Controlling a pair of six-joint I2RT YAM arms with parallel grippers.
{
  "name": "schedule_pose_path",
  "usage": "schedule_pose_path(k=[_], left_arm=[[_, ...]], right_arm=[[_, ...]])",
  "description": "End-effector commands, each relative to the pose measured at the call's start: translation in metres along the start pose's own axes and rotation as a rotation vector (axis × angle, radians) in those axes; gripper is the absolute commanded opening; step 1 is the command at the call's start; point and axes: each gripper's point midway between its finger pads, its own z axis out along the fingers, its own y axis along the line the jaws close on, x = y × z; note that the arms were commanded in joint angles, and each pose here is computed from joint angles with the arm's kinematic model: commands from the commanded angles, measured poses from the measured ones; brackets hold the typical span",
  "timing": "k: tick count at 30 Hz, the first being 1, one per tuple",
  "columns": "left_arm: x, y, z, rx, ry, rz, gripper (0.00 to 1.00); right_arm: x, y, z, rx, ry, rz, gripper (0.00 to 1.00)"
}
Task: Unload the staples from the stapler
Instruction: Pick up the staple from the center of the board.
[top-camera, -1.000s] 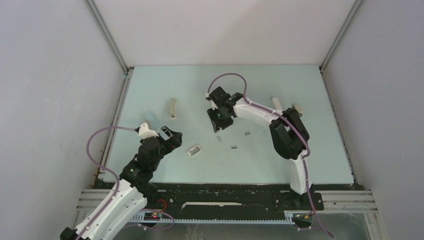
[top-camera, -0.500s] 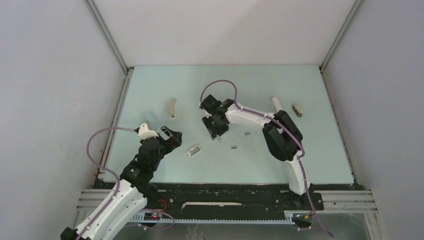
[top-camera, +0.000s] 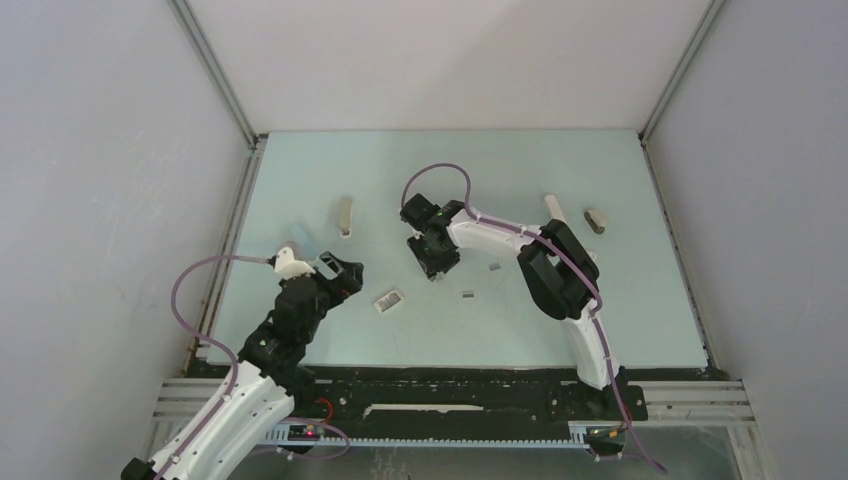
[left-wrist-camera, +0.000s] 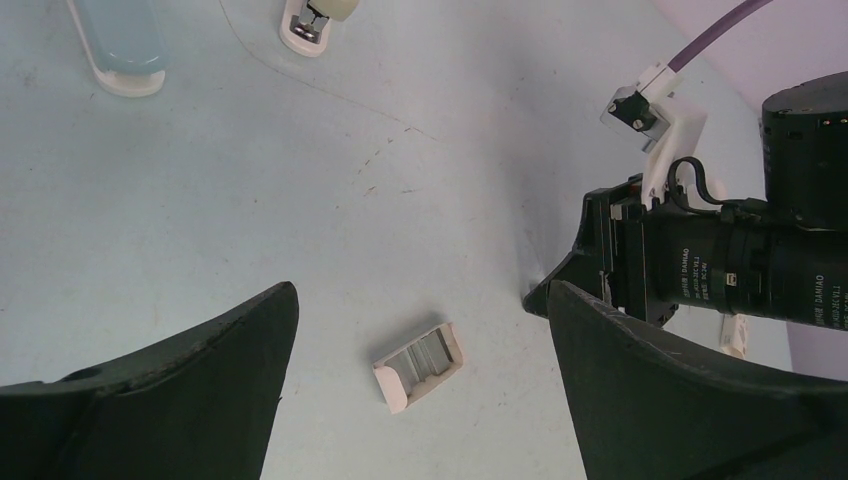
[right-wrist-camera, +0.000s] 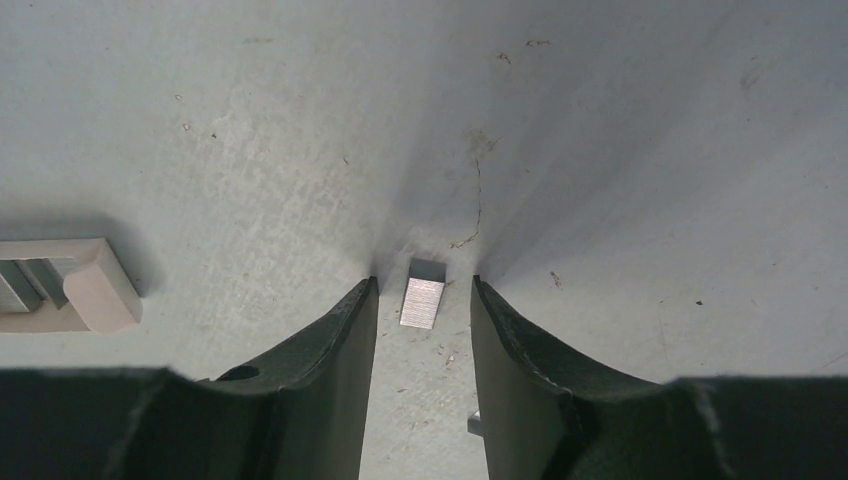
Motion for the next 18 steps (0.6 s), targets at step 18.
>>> schedule_pose_path(k=[18], left_arm=[[-0.0001,0.0035,0.0031,-0.005,-0.022,-0.028,1.00]], right_arm=[[-0.0037,0.0071,0.0068,-0.011,0.006,-0.043,0.31]])
